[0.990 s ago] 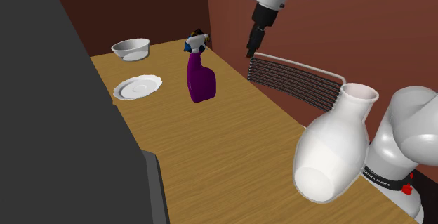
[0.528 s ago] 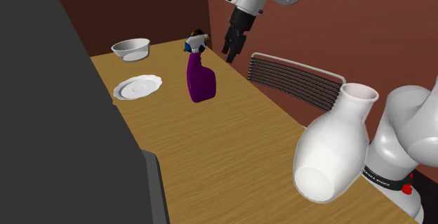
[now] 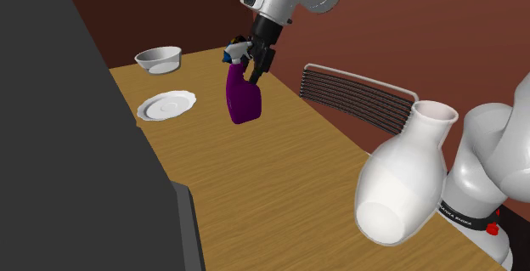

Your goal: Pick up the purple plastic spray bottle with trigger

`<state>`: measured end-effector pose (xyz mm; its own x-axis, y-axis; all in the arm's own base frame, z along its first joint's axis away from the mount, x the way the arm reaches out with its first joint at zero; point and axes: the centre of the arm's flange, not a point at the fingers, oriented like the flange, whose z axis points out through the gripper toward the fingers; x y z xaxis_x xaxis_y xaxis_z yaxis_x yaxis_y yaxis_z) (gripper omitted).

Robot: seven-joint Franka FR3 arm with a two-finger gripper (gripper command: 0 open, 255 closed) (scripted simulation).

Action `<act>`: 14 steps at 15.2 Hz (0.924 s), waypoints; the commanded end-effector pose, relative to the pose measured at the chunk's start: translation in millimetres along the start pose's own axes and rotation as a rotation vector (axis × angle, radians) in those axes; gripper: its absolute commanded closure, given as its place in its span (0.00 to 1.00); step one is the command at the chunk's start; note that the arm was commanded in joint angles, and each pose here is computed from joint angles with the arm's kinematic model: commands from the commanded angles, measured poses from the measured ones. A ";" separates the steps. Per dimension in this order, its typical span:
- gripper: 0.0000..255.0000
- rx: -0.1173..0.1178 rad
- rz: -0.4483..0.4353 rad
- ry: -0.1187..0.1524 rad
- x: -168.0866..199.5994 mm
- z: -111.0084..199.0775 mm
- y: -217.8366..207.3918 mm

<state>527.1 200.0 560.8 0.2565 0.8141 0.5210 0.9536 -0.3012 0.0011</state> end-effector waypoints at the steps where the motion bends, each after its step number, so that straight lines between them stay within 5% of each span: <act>1: 0.00 0.004 -0.010 0.004 -3.4 9.8 -0.2; 8: 0.00 0.004 -0.010 0.004 -15.9 30.4 -0.2; 9: 1.00 0.004 -0.010 0.004 -15.6 30.3 0.0; 14: 1.00 0.004 -0.010 0.004 -15.6 30.3 -0.1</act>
<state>527.8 202.3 527.1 0.2464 0.8147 0.5249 0.9566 -0.2914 0.0034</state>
